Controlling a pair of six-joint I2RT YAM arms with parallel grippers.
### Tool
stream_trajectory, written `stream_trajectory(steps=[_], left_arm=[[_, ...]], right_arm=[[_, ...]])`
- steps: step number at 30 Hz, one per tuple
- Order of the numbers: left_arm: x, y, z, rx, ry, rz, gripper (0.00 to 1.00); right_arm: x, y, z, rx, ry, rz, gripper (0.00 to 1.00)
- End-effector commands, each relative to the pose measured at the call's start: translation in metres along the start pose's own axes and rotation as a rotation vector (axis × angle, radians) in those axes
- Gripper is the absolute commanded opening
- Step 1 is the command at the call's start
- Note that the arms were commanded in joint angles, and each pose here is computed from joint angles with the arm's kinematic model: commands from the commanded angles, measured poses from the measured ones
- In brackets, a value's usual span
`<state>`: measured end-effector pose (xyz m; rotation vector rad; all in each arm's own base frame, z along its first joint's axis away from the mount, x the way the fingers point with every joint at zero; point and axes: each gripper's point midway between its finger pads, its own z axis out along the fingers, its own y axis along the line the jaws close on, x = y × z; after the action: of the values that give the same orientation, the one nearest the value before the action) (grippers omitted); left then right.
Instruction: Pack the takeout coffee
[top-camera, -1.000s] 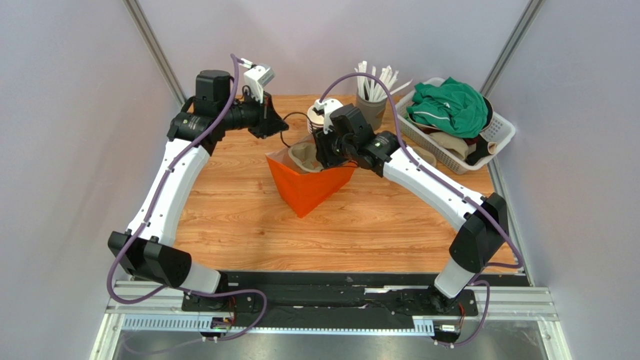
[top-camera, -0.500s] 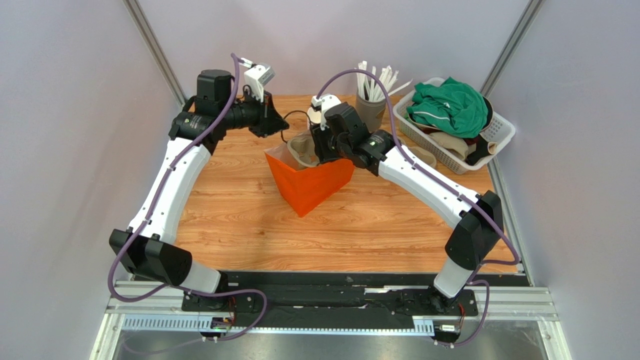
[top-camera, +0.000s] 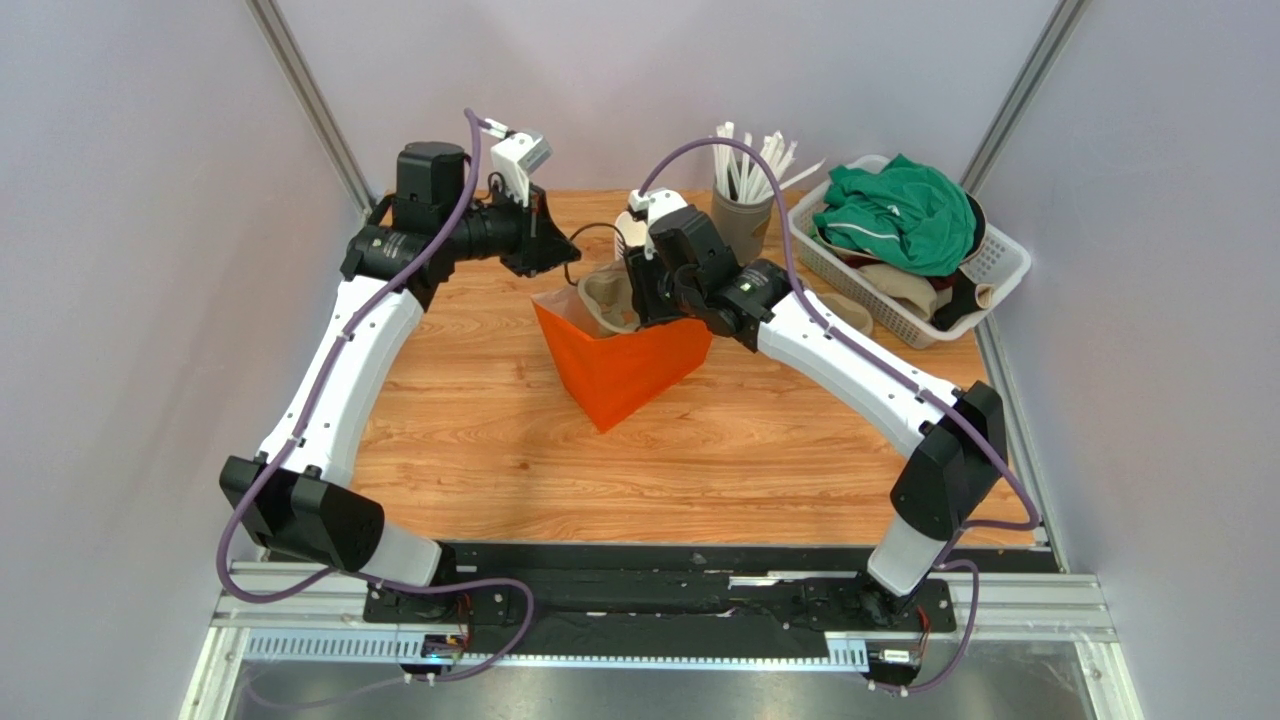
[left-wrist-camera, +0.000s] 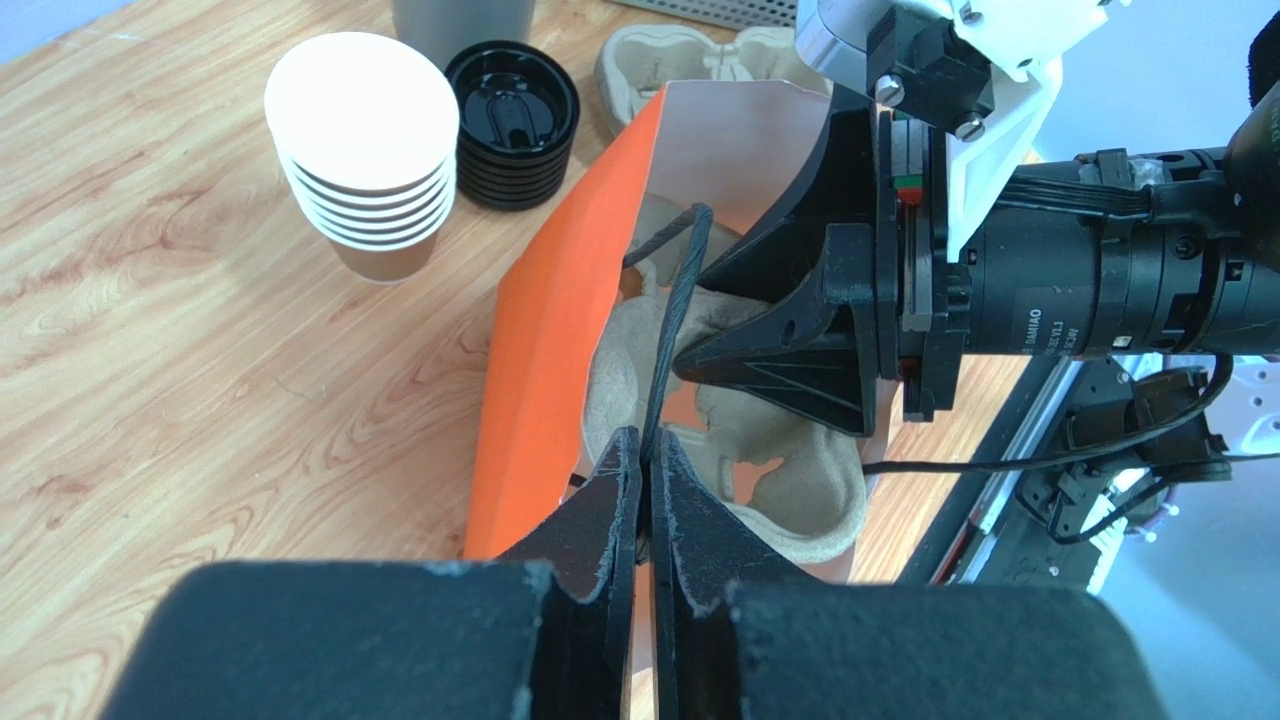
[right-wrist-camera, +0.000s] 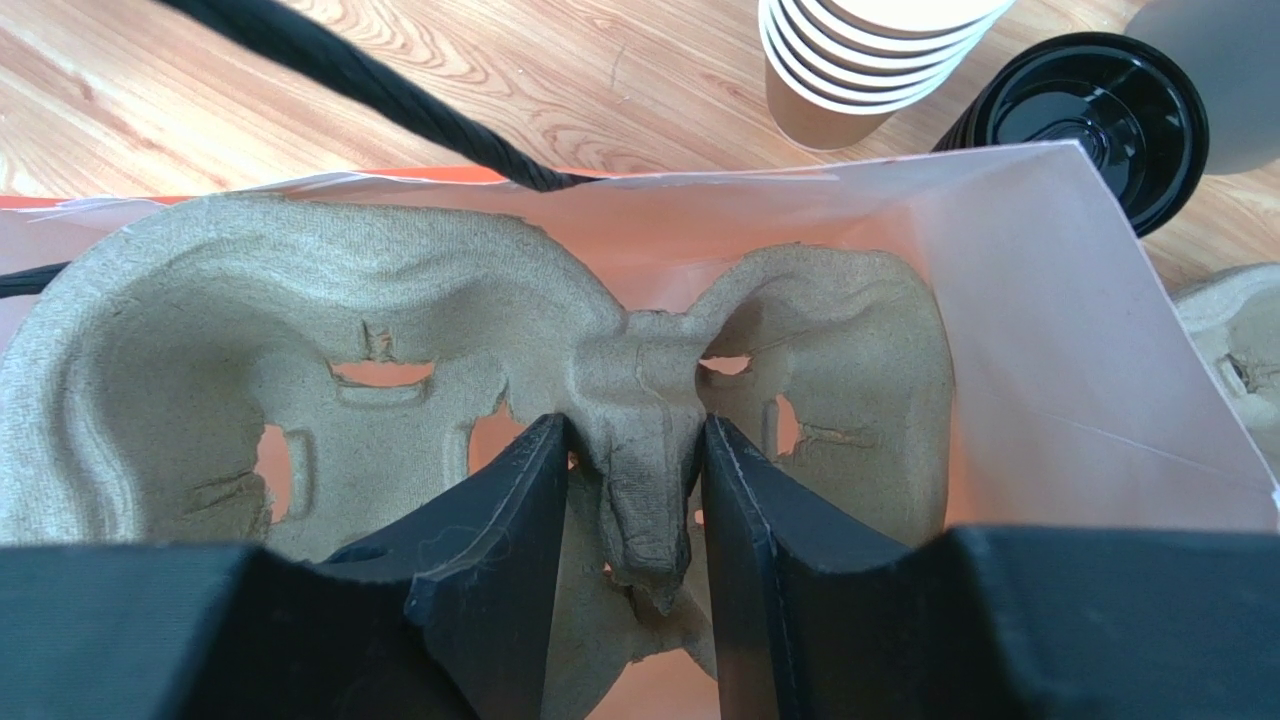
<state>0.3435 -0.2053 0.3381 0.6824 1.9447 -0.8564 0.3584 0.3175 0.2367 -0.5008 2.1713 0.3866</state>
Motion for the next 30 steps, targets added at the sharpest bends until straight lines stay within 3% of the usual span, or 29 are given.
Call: stream_trajectory(steps=[1,11,18,30], left_arm=[[-0.010,-0.009,-0.005,0.032,-0.037,0.018,0.06],[-0.006,-0.009,-0.001,0.044,-0.026,0.006,0.09],[-0.007,-0.014,-0.001,0.062,-0.028,0.014,0.10],[-0.007,-0.011,-0.001,0.039,-0.029,0.015,0.11]], right_arm=[[-0.018,-0.014,-0.021,0.047,-0.067,0.057,0.40],[-0.025,-0.006,-0.028,-0.032,-0.078,0.105,0.40],[-0.014,-0.028,-0.012,0.097,-0.059,0.087,0.39],[-0.004,-0.033,0.003,0.145,-0.018,0.039,0.37]])
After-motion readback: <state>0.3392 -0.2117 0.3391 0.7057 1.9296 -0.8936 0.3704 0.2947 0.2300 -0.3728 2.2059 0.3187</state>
